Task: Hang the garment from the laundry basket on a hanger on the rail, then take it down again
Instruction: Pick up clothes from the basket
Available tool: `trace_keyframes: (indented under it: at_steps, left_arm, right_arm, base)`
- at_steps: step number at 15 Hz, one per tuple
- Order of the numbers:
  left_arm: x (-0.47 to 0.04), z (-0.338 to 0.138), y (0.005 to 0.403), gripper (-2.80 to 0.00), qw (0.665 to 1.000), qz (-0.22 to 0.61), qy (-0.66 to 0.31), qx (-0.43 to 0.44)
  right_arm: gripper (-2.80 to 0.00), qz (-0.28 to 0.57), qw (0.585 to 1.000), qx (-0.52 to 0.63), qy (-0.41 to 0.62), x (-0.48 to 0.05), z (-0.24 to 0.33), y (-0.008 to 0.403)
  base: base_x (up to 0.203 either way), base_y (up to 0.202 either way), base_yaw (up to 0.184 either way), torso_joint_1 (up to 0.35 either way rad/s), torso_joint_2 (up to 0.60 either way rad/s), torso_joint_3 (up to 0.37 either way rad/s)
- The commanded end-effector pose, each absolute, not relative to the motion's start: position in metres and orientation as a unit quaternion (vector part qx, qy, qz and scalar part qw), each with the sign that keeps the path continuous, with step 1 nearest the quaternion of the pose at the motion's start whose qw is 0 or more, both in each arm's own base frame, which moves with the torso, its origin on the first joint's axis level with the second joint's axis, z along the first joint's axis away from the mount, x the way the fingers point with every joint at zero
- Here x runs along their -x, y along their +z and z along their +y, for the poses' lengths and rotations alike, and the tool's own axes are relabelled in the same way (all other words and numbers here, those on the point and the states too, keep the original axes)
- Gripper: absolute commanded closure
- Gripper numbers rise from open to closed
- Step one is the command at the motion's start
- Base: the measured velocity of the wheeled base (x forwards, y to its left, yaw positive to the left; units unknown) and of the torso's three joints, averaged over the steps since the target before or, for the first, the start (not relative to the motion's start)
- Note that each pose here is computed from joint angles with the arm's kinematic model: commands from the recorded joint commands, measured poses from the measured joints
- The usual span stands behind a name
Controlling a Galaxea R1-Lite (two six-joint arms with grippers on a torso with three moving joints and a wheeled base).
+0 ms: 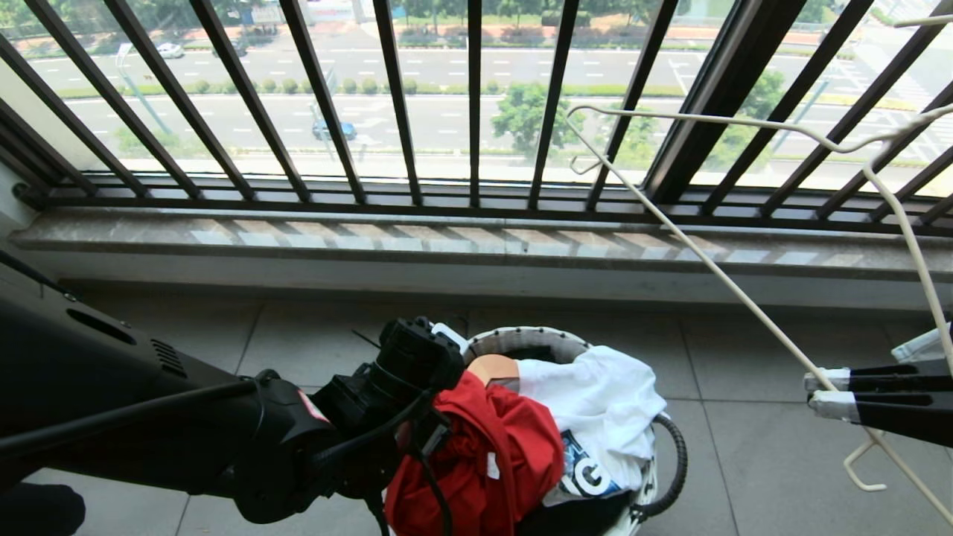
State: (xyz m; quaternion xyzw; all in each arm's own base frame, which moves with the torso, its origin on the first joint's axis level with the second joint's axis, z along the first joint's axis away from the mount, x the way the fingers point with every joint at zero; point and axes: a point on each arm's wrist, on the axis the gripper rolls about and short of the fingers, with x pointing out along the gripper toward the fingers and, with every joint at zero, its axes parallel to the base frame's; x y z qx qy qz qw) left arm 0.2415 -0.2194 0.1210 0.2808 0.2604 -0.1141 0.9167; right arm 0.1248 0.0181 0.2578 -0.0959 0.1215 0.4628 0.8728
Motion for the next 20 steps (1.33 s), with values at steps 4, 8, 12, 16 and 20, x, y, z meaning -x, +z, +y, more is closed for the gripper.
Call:
trace_keyframes:
  at_steps: [4,8,12,16,20]
  left_arm:
    - [-0.246,-0.223,0.110,-2.80,0.912,0.271,-0.112,-0.289]
    - [-0.248,-0.224,0.116,-2.80,0.923,0.249,-0.111,-0.272]
    - [-0.248,-0.224,0.118,-2.80,0.924,0.247,-0.109,-0.271]
    - [-0.251,-0.224,0.115,-2.80,0.924,0.249,-0.106,-0.270]
    - [-0.258,-0.225,0.110,-2.80,0.927,0.243,-0.099,-0.267]
  right_arm:
    - [0.00,0.120,0.872,0.096,0.465,-0.124,0.018,0.258]
    - [0.00,0.120,0.872,0.096,0.465,-0.124,0.018,0.258]
    - [0.00,0.120,0.872,0.096,0.465,-0.124,0.018,0.258]
    - [0.00,0.120,0.872,0.096,0.465,-0.124,0.018,0.258]
    - [0.00,0.120,0.872,0.097,0.465,-0.124,0.018,0.258]
  base:
    - [0.000,0.000,0.000,0.000,0.00,0.000]
    - [0.000,0.000,0.000,0.000,0.00,0.000]
    - [0.000,0.000,0.000,0.000,0.00,0.000]
    - [0.000,0.000,0.000,0.000,0.00,0.000]
    - [0.000,0.000,0.000,0.000,0.00,0.000]
